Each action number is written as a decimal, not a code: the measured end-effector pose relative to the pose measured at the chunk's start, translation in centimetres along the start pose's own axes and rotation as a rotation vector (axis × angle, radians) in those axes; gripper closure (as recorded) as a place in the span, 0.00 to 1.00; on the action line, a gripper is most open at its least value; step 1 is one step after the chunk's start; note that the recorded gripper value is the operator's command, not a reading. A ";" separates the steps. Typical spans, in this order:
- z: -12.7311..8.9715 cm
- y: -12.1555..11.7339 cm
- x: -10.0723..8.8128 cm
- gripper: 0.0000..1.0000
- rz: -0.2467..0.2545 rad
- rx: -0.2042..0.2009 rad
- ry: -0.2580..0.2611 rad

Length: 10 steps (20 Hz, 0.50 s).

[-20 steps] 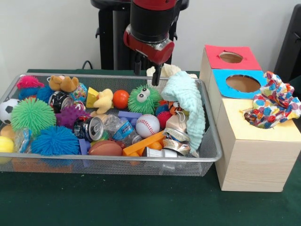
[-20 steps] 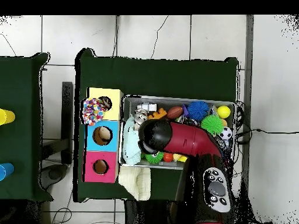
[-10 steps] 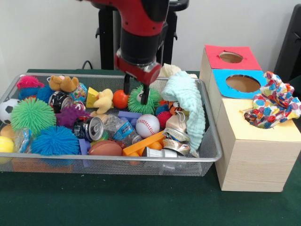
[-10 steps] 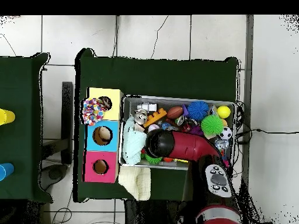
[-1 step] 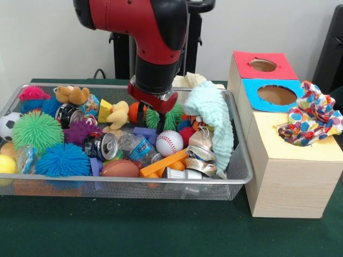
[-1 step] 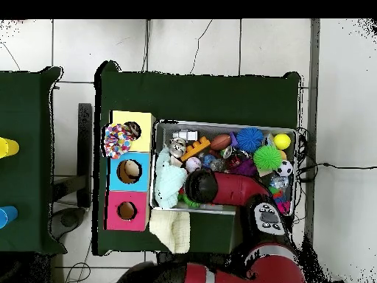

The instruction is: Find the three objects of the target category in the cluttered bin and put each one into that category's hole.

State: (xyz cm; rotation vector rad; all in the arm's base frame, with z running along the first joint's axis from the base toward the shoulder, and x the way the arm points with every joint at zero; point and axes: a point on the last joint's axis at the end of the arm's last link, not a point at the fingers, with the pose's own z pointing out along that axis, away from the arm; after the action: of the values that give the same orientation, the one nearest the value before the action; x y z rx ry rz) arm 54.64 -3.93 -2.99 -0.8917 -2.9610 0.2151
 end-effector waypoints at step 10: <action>0.7 1.2 -2.7 0.00 -0.076 0.068 -0.116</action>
State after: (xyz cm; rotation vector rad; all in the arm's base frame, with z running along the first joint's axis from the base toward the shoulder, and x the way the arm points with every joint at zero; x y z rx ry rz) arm 57.50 -4.53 -3.83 -0.7834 -3.0653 0.3751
